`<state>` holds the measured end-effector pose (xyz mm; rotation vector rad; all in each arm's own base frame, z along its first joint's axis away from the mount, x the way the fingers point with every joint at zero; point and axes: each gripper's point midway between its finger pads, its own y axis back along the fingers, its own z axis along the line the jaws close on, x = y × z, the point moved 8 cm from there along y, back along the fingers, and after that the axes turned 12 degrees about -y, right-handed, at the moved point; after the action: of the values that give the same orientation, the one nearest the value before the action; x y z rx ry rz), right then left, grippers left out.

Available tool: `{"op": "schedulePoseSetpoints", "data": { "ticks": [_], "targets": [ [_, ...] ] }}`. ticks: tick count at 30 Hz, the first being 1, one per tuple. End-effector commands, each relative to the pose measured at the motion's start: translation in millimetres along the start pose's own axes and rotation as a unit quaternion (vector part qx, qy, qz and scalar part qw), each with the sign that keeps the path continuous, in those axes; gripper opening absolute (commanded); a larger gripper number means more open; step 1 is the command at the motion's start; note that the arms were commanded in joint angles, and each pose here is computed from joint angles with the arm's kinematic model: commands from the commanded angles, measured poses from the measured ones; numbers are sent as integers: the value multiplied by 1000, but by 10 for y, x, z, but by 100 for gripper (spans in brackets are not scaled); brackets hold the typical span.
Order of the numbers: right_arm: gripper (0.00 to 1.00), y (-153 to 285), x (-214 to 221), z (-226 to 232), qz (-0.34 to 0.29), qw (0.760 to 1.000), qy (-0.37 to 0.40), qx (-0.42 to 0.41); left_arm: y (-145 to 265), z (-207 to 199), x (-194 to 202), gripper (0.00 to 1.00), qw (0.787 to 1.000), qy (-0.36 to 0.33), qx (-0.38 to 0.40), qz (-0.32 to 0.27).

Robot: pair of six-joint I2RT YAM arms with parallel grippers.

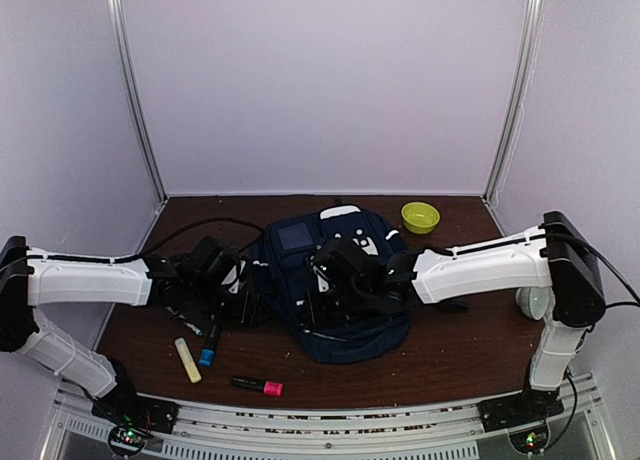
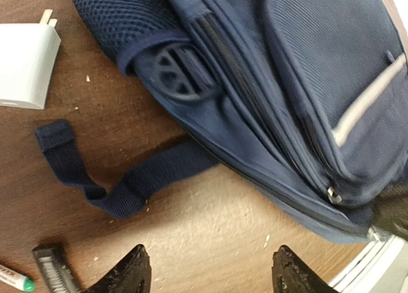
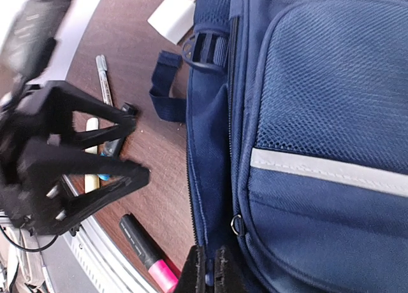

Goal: Pack the student bag
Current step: Hold the largest pocket of the student bag.

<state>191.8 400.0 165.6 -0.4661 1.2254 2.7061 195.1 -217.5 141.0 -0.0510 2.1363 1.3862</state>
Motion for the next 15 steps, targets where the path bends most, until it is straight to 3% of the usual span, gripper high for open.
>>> {"op": "schedulePoseSetpoints", "data": {
  "ticks": [1, 8, 11, 15],
  "targets": [
    [0, 258, 77, -6, -51, 998, -2, 20, -58, -108, -301, 67, 997, 53, 20, -54],
    [0, 266, 171, -89, -58, 998, -13, 23, -181, -248, -476, 62, 991, 74, 78, -84],
    [0, 280, 178, -103, -63, 998, -15, 26, -91, -231, -470, 70, 987, 79, 83, -111],
    [0, 318, 163, -92, -70, 997, -15, 21, -217, -230, -469, 72, 992, 76, 69, -80]
  ]
}}
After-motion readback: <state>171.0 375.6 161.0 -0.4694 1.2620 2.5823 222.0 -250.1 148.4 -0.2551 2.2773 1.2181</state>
